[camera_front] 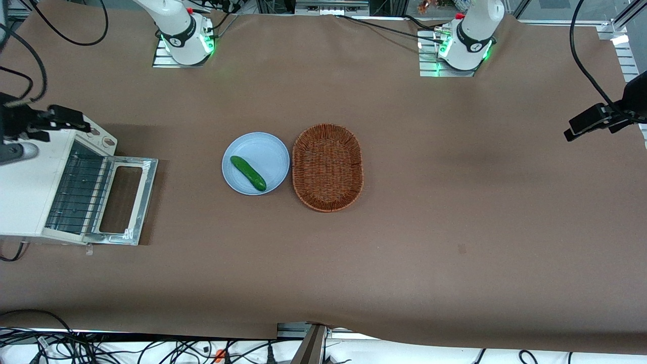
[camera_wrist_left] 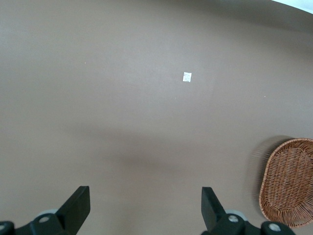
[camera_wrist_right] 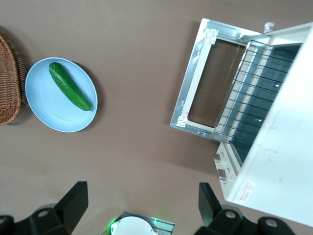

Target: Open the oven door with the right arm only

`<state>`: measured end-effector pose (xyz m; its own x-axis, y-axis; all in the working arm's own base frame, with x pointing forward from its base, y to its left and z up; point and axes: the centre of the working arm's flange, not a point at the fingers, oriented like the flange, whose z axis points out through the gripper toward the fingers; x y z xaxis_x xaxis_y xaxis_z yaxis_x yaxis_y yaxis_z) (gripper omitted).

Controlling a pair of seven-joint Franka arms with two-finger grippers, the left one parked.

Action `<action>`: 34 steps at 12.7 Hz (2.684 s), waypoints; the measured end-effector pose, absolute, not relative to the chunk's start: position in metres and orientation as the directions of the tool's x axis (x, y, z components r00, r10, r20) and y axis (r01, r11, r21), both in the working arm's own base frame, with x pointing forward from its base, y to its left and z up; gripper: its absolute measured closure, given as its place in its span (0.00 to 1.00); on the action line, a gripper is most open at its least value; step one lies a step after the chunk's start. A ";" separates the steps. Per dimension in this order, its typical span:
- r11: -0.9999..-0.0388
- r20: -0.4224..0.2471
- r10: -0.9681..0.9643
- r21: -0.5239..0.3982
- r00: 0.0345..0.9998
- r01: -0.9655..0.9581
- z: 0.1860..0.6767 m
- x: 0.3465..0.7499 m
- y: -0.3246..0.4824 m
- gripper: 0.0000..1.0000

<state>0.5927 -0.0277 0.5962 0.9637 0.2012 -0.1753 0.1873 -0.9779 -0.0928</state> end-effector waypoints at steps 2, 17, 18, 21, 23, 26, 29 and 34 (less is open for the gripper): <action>-0.989 -0.140 0.140 -0.060 0.980 0.133 0.613 0.582 -0.035 0.00; -0.996 -0.114 -0.090 0.023 0.989 -0.088 0.630 0.572 -0.005 0.00; -0.996 -0.102 -0.091 0.023 0.991 -0.089 0.631 0.573 -0.005 0.00; -0.996 -0.094 -0.091 0.022 0.991 -0.089 0.631 0.574 -0.005 0.00; -0.995 -0.094 -0.097 0.022 0.991 -0.096 0.631 0.574 -0.007 0.00; -0.993 -0.098 -0.120 0.013 0.988 -0.119 0.630 0.574 -0.023 0.00; -0.993 -0.102 -0.120 0.003 0.988 -0.120 0.628 0.574 -0.025 0.00; -0.998 -0.103 -0.062 -0.003 0.993 -0.062 0.628 0.574 -0.023 0.00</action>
<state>0.5742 -0.0226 0.6282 0.9928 -0.0617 -0.1025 -0.0623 -0.9981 -0.0030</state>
